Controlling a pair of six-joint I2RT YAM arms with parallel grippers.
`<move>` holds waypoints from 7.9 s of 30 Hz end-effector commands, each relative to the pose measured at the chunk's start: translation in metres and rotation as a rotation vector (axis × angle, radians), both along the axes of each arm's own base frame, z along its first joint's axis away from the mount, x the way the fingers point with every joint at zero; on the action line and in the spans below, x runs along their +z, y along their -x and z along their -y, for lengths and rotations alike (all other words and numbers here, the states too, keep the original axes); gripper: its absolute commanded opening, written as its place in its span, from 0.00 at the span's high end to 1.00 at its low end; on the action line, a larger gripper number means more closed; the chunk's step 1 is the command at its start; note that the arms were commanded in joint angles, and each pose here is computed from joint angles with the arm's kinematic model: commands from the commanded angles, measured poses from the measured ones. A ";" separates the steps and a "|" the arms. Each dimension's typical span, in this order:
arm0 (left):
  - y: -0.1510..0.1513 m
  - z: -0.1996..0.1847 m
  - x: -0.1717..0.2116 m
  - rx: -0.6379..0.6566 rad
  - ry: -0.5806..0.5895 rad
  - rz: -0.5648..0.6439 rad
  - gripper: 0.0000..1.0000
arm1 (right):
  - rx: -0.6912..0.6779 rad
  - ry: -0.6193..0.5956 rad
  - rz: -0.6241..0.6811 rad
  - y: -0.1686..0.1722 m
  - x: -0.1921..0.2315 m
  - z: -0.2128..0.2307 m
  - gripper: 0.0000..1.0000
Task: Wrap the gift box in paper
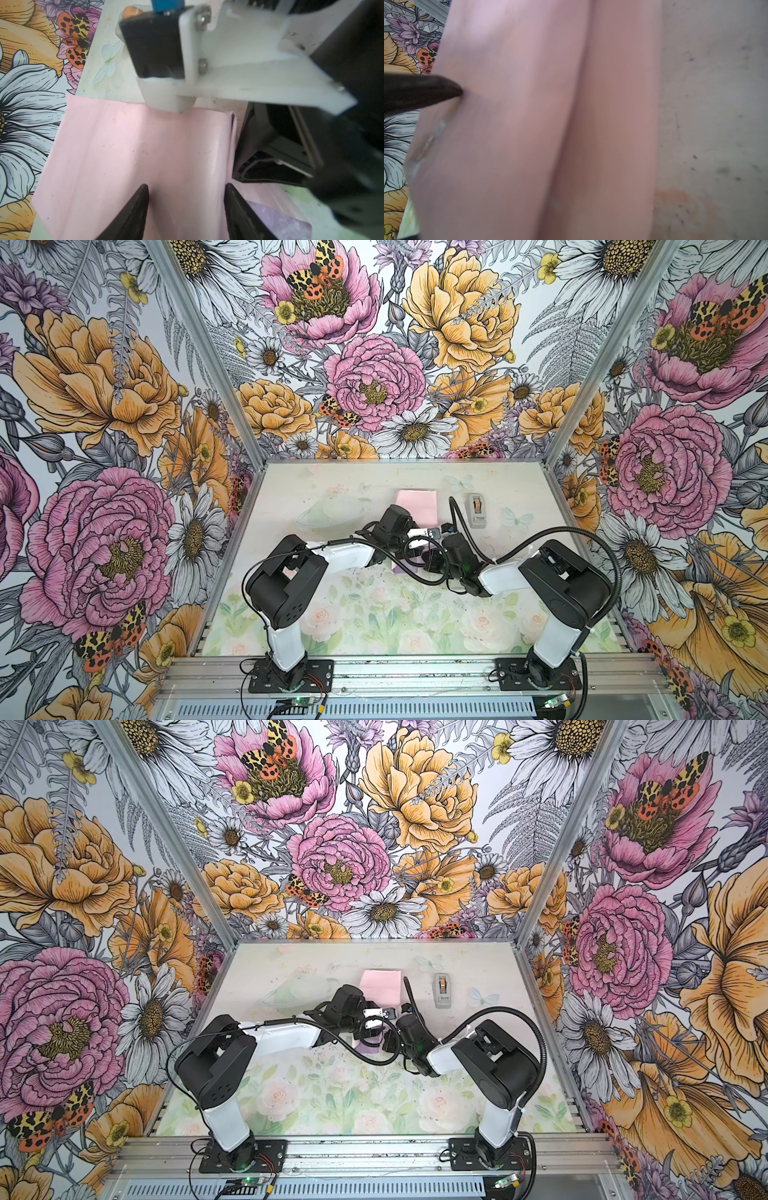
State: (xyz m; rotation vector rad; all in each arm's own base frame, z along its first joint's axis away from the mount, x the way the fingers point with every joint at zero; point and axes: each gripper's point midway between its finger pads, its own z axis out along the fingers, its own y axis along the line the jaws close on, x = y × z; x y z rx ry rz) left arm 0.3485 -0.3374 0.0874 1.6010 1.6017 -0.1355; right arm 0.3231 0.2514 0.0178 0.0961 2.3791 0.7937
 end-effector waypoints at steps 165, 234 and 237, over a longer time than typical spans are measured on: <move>0.024 -0.084 0.000 0.987 0.680 -0.360 0.67 | 0.084 0.223 -0.218 -0.037 0.040 0.035 0.57; 0.011 -0.023 -0.059 0.757 0.703 -0.498 0.82 | 0.053 0.190 -0.109 -0.033 0.086 0.039 0.52; 0.012 -0.023 -0.059 0.754 0.703 -0.497 0.83 | 0.027 0.175 -0.076 -0.028 0.101 0.050 0.52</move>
